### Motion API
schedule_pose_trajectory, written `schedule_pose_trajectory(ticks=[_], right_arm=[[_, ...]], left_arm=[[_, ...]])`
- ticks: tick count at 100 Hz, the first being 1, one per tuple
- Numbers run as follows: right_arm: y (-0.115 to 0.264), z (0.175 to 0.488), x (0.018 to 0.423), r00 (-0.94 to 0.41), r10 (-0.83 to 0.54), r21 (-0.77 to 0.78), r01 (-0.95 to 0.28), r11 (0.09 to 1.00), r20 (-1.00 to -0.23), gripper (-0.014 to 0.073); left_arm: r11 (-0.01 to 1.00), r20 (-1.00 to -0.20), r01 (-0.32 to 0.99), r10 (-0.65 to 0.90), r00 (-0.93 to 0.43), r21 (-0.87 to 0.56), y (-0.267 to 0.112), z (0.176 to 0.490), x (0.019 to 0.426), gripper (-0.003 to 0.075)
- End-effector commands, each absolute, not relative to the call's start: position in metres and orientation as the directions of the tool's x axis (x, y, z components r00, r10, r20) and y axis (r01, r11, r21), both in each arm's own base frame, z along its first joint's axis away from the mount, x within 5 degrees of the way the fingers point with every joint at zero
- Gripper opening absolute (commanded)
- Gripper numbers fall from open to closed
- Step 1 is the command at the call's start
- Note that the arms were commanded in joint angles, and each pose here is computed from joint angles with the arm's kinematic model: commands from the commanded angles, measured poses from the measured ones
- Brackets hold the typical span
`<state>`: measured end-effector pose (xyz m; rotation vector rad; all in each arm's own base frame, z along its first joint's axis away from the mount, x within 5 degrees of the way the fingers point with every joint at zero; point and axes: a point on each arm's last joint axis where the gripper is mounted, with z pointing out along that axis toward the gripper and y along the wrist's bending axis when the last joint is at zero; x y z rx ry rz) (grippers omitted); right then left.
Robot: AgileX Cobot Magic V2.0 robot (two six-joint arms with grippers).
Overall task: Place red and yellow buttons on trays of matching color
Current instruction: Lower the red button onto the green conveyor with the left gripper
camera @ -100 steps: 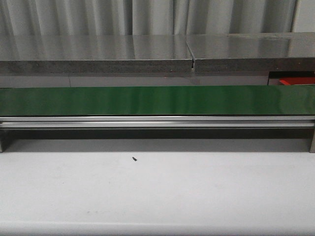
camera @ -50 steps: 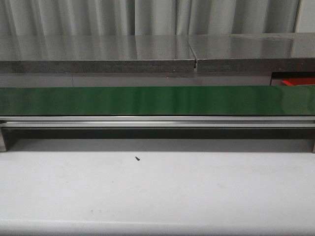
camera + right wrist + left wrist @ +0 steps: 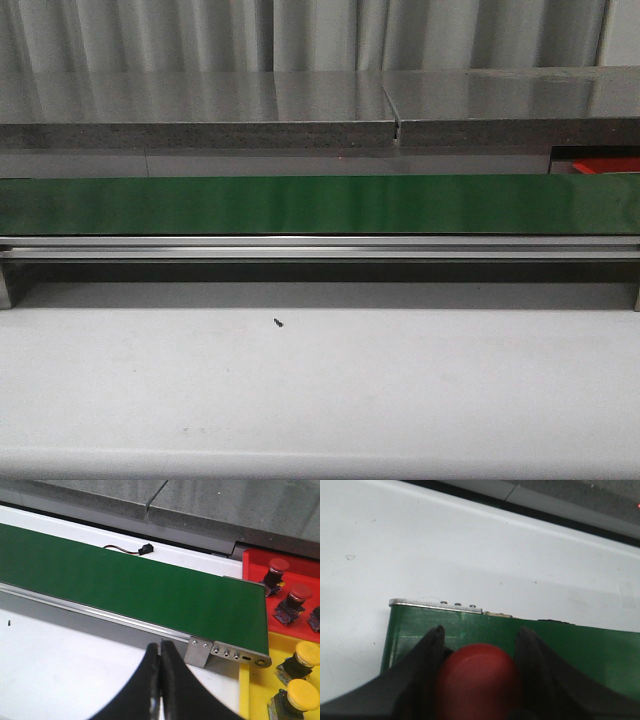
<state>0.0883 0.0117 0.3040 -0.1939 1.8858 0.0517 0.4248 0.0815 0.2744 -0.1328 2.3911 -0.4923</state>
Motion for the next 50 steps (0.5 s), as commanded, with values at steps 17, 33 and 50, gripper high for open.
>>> schedule_pose_trajectory(ticks=[17, 33, 50], right_arm=[[0.01, 0.317, 0.089, -0.234, -0.102, -0.073, -0.131, 0.989, -0.967, -0.0068], [0.01, 0.317, 0.089, -0.234, -0.102, -0.073, -0.131, 0.989, -0.967, -0.0068], [0.01, 0.317, 0.089, -0.234, -0.102, -0.073, -0.131, 0.989, -0.967, -0.0068]], left_arm=[[0.925, -0.692, 0.093, -0.206, -0.691, -0.368, 0.053, 0.291, 0.415, -0.0001], [0.937, -0.702, 0.069, -0.207, -0.682, -0.343, 0.049, 0.278, 0.415, -0.0001], [0.938, -0.692, 0.064, -0.204, -0.693, -0.34, 0.049, 0.272, 0.413, 0.0007]])
